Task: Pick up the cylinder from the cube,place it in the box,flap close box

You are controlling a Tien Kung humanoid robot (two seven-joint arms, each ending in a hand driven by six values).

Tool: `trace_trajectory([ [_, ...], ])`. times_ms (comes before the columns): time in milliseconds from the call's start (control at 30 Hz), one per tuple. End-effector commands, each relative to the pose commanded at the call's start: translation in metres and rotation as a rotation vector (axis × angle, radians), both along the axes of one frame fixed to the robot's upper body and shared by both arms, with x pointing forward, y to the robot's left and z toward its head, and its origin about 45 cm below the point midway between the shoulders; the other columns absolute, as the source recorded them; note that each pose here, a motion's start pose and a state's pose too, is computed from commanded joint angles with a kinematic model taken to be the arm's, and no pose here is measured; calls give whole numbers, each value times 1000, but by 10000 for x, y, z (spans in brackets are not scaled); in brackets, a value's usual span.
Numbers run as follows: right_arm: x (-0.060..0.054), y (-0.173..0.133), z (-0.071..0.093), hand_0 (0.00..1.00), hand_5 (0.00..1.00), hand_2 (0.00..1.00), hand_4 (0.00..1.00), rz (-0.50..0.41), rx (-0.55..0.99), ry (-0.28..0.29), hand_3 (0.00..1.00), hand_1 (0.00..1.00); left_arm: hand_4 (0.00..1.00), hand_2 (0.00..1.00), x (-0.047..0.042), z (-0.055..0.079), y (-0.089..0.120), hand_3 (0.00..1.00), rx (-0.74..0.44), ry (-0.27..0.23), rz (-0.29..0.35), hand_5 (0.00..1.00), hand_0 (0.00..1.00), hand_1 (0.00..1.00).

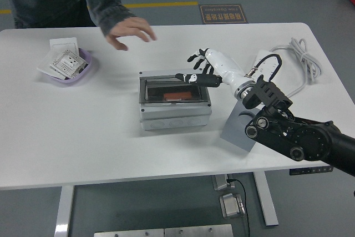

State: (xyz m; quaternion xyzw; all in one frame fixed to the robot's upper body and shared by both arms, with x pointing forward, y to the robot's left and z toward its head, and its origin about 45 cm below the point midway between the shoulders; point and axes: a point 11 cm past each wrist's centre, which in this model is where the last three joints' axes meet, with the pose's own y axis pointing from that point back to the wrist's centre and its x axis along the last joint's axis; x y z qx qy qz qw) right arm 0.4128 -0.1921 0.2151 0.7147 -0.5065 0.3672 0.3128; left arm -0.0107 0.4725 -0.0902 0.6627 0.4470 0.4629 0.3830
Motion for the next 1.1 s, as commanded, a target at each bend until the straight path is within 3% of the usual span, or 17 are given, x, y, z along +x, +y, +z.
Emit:
trace_trajectory([
  [167,-135,-247,158,346,718,540,984,-55,76,-93,657,405,484,571,-25,5,10,555,2,5,3,50,659,687],
  [400,-387,-681,325,354,726,536,986,-188,385,-186,655,405,482,569,-77,14,32,554,8,14,10,51,660,685],
  [767,-804,-1464,139,396,736,535,992,-376,798,-147,654,411,482,569,-98,50,113,553,24,13,12,51,660,685],
  [800,-837,-1533,137,492,746,581,998,-395,826,-144,676,502,482,570,-97,53,121,553,26,12,12,52,660,685],
  [967,-882,-1674,177,492,746,581,998,-437,899,-148,676,502,482,570,-106,68,152,553,31,15,11,52,660,685],
  [1000,-887,-1690,181,737,763,734,998,-442,902,-149,800,704,481,570,-111,71,158,553,32,17,11,52,660,685],
  [1100,-901,-1740,171,737,763,734,998,-458,909,-152,800,704,481,570,-132,83,183,553,36,22,9,52,660,685],
])
